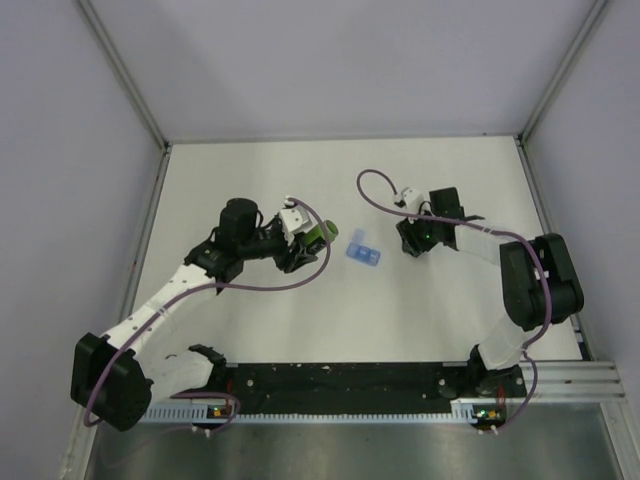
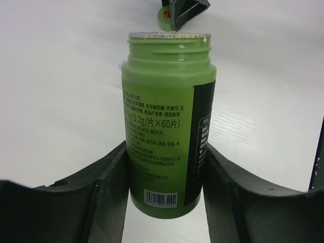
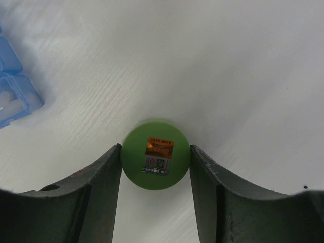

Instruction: Sort the pills into containers

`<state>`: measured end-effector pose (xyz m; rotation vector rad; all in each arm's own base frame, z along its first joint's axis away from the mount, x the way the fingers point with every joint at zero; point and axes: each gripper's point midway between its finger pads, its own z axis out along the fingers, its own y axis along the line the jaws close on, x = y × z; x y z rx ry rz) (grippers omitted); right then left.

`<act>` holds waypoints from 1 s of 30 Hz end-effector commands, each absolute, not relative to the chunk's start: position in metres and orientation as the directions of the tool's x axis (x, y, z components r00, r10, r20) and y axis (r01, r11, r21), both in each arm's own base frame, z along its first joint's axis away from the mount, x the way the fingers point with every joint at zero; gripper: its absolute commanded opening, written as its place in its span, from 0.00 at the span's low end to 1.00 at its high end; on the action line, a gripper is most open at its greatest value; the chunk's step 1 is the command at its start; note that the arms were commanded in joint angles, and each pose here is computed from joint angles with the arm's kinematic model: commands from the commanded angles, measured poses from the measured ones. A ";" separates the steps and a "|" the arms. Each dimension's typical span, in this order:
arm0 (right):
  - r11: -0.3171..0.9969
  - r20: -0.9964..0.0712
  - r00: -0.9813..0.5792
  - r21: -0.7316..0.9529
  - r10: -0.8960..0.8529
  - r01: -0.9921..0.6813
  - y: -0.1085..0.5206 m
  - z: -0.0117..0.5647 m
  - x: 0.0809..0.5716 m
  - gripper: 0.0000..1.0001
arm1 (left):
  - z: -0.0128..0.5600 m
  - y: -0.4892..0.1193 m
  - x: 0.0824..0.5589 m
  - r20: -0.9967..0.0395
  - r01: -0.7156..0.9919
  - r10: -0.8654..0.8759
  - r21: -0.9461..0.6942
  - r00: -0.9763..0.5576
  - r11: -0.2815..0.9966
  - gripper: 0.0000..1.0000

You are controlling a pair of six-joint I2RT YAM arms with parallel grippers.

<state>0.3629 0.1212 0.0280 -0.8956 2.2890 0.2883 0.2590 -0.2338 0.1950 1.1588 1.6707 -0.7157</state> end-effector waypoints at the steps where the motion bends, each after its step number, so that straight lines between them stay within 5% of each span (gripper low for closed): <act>1: 0.760 -0.671 -0.542 -0.049 -0.506 -0.648 0.117 0.037 0.370 0.55 | 0.209 -0.239 0.263 -0.940 0.927 0.337 0.084 -0.048 0.365 0.00; 8: 0.755 -0.723 -0.506 -0.034 -0.471 -0.654 0.125 0.078 0.371 0.74 | 0.214 -0.241 0.264 -0.942 0.927 0.333 0.089 -0.039 0.363 0.00; 14: 0.723 -0.856 -0.396 0.039 -0.331 -0.689 0.157 0.179 0.373 0.74 | 0.223 -0.244 0.268 -0.946 0.928 0.323 0.093 -0.032 0.362 0.00; 22: 0.488 -0.943 -0.274 0.152 -0.189 -0.860 0.236 0.293 0.328 0.72 | 0.227 -0.250 0.276 -0.942 0.927 0.329 0.071 -0.058 0.367 0.00; 30: 0.327 -0.935 -0.320 0.258 -0.151 -0.909 0.278 0.315 0.302 0.66 | 0.233 -0.254 0.273 -0.946 0.931 0.322 0.076 -0.047 0.358 0.00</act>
